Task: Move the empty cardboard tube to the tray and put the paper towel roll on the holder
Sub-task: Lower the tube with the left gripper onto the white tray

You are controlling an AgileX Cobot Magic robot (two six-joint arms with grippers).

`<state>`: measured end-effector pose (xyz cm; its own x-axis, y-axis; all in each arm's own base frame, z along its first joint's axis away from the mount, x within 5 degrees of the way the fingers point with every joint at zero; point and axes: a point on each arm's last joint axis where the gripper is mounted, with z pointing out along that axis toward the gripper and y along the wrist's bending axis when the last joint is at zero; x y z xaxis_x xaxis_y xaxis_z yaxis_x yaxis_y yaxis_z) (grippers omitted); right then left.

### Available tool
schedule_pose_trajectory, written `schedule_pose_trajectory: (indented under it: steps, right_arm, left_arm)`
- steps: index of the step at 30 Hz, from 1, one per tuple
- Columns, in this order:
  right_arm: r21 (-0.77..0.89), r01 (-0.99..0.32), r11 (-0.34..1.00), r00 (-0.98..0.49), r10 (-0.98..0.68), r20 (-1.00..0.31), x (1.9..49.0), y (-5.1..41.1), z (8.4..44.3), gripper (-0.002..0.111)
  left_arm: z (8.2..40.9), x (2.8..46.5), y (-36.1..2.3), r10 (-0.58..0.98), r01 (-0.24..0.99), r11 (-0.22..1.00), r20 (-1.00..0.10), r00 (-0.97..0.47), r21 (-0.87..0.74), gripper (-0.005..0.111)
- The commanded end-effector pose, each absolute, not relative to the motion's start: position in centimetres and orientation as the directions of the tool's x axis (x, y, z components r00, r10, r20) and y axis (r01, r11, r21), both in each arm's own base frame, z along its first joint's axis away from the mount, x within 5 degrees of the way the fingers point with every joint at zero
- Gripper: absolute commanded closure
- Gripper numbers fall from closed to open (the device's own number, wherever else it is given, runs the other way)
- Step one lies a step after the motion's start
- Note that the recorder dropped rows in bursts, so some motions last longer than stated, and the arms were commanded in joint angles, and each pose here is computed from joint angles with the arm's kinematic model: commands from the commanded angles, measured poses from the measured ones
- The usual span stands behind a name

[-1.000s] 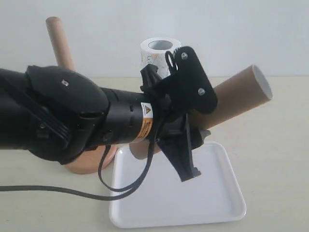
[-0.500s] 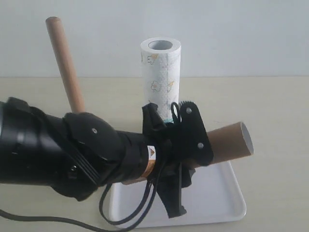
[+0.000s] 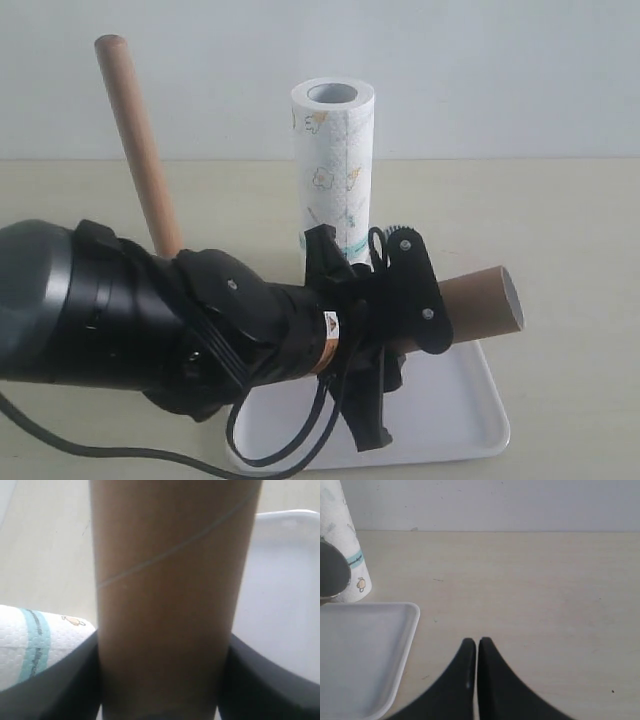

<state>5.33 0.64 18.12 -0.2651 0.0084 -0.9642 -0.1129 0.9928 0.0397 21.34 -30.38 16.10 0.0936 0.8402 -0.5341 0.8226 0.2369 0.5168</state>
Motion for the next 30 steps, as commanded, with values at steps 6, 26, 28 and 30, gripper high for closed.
schedule_pose_trajectory:
  steps: [6, 26, 28, 30]
  right_arm:
    - [0.038, -0.109, 0.993, -0.246, 0.01, -0.969, 5.3, 0.6, 18.3, 0.107]
    - [0.038, -0.109, 0.993, -0.246, 0.01, -0.969, 5.3, 0.6, 18.3, 0.107]
    - [0.038, -0.109, 0.993, -0.246, 0.01, -0.969, 5.3, 0.6, 18.3, 0.107]
    - [0.038, -0.109, 0.993, -0.246, 0.01, -0.969, 5.3, 0.6, 18.3, 0.107]
  left_arm:
    - [13.8, 22.1, -31.4, 0.871, 0.824, 0.219, -0.485, 0.075, 0.522, 0.103]
    - [11.9, 22.4, -31.2, 0.938, 0.811, 0.082, -0.32, 0.134, 0.58, 0.103]
    - [11.9, 22.4, -31.2, 0.938, 0.81, 0.078, -0.318, 0.137, 0.581, 0.103]
    - [11.9, 22.4, -31.2, 0.939, 0.809, 0.072, -0.314, 0.143, 0.583, 0.103]
